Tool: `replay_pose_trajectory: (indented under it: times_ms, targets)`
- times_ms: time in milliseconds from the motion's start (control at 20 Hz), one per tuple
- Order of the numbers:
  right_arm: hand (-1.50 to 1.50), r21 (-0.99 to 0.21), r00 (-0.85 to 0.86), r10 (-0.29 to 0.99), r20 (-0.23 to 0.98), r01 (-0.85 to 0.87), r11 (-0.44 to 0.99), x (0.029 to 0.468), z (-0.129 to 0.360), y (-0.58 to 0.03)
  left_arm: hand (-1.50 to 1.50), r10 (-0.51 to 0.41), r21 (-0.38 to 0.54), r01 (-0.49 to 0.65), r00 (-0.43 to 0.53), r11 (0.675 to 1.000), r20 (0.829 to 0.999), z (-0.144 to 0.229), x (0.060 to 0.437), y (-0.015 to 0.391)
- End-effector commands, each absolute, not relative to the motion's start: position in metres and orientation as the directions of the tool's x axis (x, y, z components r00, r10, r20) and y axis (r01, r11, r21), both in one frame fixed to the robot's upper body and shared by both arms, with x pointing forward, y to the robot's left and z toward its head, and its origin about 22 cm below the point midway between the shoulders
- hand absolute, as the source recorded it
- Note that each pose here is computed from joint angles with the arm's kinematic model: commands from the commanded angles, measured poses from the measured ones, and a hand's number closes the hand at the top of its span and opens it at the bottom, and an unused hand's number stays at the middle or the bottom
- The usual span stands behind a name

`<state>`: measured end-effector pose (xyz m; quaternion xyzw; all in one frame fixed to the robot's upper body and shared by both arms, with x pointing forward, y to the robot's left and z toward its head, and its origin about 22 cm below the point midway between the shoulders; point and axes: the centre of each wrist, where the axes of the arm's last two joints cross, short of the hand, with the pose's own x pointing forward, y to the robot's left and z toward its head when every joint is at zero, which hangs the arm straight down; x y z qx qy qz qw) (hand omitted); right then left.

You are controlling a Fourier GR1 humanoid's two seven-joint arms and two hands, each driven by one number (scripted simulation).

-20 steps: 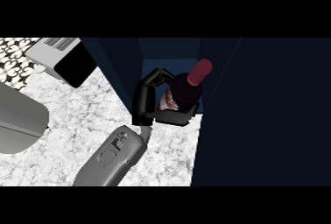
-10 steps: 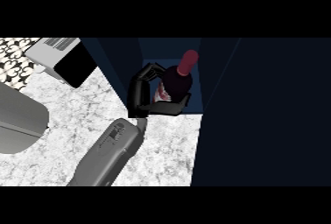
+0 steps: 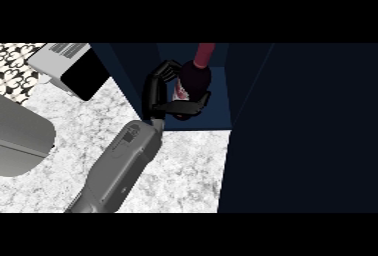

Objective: Pick up the wine, place it into the cabinet and close the cabinet

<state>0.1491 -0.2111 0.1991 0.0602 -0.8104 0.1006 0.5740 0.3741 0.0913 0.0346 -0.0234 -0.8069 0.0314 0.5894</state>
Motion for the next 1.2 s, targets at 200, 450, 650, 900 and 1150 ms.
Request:
replay_pose_trajectory:
  times_ms: [200,450,650,900,1150]
  targets:
    - [-1.5,-0.07,-0.357,-0.027,0.934,-0.256,0.964,0.124,0.209,-0.218,1.5,0.028,-0.035,-0.024,-0.254,0.999,0.967,0.04,0.401,0.086]
    - [-1.5,-0.078,-0.345,-0.014,0.939,-0.252,0.965,0.128,0.213,-0.216,1.5,0.04,-0.053,-0.041,-0.258,0.998,0.965,0.034,0.404,0.088]
    - [-1.5,-0.048,-0.356,-0.053,0.933,-0.271,0.961,0.141,0.201,-0.21,1.5,-0.039,0.006,-0.102,-0.333,0.995,0.942,0.029,0.412,0.094]
    - [-1.5,-0.077,-0.363,-0.028,0.931,-0.273,0.959,0.133,0.209,-0.213,1.5,-0.077,0.037,-0.112,-0.371,0.993,0.925,0.051,0.429,0.09]
    - [-1.5,-0.079,-0.362,-0.025,0.932,-0.27,0.96,0.142,0.217,-0.209,1.5,-0.066,0.019,-0.129,-0.371,0.991,0.926,0.056,0.431,0.085]
